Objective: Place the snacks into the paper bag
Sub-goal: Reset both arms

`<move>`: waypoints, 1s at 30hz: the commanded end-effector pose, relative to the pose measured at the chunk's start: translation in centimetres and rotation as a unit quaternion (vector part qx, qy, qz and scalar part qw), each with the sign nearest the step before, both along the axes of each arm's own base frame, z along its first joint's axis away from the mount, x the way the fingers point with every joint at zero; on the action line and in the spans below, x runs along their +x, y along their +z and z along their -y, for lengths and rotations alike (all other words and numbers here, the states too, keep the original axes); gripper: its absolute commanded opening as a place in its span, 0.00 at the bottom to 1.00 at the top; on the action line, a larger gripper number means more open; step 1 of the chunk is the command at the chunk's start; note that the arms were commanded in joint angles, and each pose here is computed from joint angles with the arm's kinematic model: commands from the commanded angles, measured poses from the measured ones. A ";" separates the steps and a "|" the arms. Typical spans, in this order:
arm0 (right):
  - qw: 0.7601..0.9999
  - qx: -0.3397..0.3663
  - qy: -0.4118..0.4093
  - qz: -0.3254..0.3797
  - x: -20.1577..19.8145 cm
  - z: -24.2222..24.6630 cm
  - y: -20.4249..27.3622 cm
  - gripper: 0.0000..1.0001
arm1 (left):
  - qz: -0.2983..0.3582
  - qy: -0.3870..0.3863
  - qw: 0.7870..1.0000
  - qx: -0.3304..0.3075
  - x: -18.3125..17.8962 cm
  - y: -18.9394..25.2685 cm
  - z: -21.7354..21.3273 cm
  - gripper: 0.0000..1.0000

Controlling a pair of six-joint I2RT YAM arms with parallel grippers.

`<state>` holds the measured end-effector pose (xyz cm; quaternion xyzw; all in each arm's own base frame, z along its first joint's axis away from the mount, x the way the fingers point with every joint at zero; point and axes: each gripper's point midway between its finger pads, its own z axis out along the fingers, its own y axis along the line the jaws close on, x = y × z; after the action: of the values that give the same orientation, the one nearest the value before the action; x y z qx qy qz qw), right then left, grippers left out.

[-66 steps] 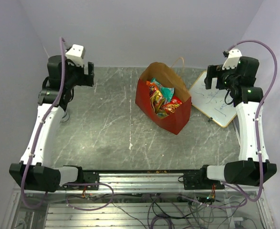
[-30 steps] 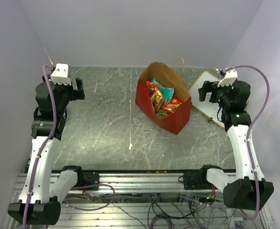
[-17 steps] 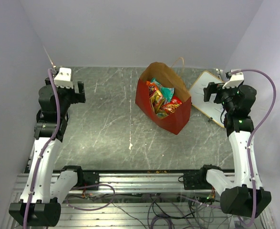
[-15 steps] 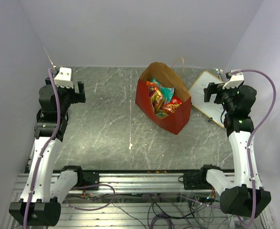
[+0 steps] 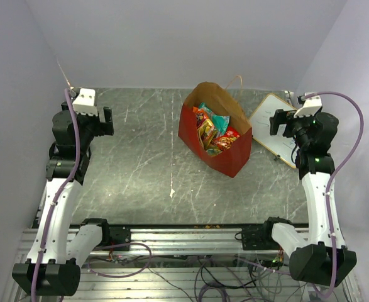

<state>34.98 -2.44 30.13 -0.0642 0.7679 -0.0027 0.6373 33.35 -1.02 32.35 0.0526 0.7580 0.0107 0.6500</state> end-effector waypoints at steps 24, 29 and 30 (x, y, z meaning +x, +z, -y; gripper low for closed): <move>1.000 -0.011 -0.018 0.007 -0.4 1.2 0.5 1.00 | 0.015 0.009 1.000 -0.005 -0.1 0.3 -0.4 0.98; 1.000 -0.011 -0.018 0.006 -0.4 1.3 0.4 1.00 | 0.013 0.005 1.000 -0.005 -0.1 0.2 -0.3 0.98; 1.000 -0.010 -0.017 0.005 -0.5 1.2 0.4 1.00 | 0.015 0.005 1.000 -0.004 -0.1 0.3 -0.3 0.98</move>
<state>34.78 -3.53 30.18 -0.0548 0.7688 -0.0195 0.6369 33.20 -0.99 31.83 0.0522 0.7605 0.0111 0.6471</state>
